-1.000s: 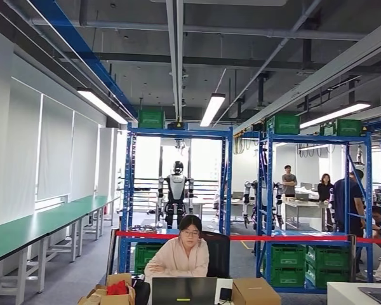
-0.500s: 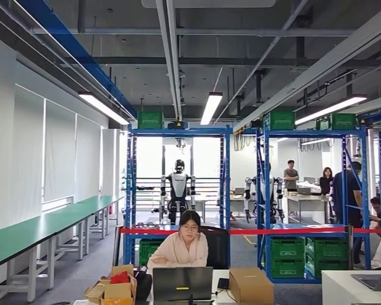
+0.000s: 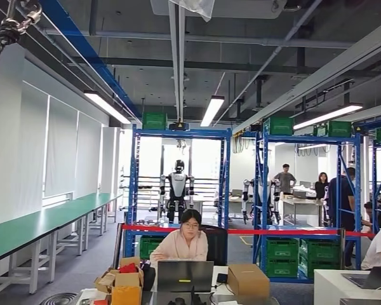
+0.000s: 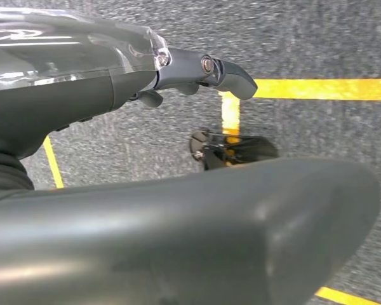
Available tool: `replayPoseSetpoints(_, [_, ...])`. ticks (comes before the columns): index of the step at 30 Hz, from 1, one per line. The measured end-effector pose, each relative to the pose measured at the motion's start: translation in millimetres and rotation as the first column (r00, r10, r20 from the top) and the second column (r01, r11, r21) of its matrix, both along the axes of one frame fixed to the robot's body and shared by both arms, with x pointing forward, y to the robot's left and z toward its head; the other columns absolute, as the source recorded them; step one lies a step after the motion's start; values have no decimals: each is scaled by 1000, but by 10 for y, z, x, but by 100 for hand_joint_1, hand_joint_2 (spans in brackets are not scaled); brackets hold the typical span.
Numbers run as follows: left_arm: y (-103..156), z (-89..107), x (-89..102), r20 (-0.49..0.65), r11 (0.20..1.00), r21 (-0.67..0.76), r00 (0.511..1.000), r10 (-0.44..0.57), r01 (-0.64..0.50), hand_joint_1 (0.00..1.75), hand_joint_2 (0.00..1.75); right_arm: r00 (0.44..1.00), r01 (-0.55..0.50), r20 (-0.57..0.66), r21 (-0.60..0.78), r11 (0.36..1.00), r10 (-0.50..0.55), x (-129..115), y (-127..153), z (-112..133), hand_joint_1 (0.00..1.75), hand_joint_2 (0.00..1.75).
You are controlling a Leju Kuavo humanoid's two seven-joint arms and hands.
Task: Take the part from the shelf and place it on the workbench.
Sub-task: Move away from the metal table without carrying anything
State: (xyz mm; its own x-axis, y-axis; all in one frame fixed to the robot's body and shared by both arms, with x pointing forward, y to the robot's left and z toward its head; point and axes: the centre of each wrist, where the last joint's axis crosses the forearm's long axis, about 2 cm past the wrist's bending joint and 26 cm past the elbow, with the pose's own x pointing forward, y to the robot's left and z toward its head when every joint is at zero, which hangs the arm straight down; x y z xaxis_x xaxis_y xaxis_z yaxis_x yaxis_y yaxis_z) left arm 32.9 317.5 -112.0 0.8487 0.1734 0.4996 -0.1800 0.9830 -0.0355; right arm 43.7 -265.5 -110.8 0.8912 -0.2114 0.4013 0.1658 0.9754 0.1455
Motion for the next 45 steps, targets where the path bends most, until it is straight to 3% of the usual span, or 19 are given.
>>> replayPoseSetpoints(18, [4,-2,-20,-13,999,-5,999,34,-34,0,0,998,17,-59,1,1000,-17,-2,-27,-3,0,0])
replayPoseSetpoints(22, [-4,0,4,-20,999,1,999,36,-36,0,175,996,24,-90,7,1000,-23,3,-32,-2,0,0])
replayPoseSetpoints(27, [-12,-2,-9,-33,999,6,999,37,-37,0,175,989,31,-148,7,1000,-29,-35,-44,-7,0,0])
replayPoseSetpoints(31, [-17,-2,-12,-39,999,5,999,38,-38,0,175,985,35,-167,6,999,-33,-66,-53,-11,0,175])
replayPoseSetpoints(44, [-25,-2,-13,-37,999,1,998,46,-46,0,175,974,41,-225,-4,999,-41,-65,-76,-12,0,175])
replayPoseSetpoints(45, [-24,-2,-12,-37,999,1,998,46,-46,0,175,973,43,-227,-5,999,-43,-64,-77,-12,0,131])
